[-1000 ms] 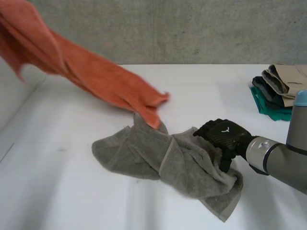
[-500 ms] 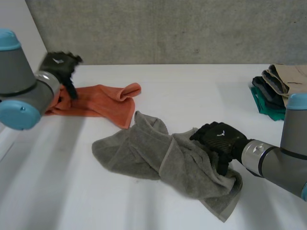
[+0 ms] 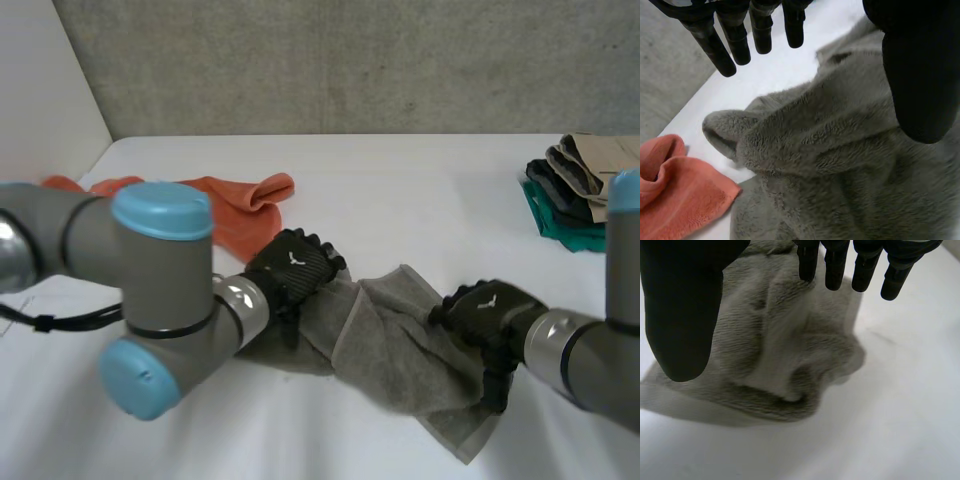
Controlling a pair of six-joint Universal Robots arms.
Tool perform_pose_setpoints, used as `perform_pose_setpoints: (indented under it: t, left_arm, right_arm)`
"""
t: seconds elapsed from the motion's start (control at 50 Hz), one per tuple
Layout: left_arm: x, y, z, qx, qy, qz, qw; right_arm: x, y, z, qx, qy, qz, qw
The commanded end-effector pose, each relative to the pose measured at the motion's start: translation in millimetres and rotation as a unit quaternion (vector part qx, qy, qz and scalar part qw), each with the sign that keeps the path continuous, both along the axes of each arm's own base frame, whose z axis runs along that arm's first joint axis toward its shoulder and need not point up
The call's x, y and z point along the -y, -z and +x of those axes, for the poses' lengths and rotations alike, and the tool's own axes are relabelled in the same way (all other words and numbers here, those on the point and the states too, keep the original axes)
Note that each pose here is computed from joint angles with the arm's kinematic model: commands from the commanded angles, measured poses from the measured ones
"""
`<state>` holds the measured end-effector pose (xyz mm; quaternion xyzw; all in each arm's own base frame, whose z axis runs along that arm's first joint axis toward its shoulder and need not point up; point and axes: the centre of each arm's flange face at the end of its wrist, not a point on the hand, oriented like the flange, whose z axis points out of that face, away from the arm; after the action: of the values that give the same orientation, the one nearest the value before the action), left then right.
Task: Fold the laundry.
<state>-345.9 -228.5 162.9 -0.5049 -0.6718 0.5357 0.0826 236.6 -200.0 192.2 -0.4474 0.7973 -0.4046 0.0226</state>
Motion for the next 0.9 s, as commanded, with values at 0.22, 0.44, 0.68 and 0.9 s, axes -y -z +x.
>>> perform_pose_setpoints:
  t: [0.22, 0.44, 0.68, 0.9]
  left_arm:
    - [29, -4, -14, 0.052, -0.058, -0.077, 0.994]
    - [-15, -81, -11, -0.082, -0.124, -0.163, 0.975]
    - [-42, 8, -21, 0.02, -0.097, -0.123, 0.987]
    - [-35, -71, 6, -0.051, -0.141, -0.122, 0.981]
  right_arm:
    - [19, 45, 13, 0.06, 0.071, -0.129, 0.987]
    - [83, -20, 29, 0.199, 0.065, -0.249, 0.946]
    - [136, 29, 45, 0.18, 0.073, -0.177, 0.965]
    - [110, -6, 39, 0.146, 0.129, -0.181, 0.964]
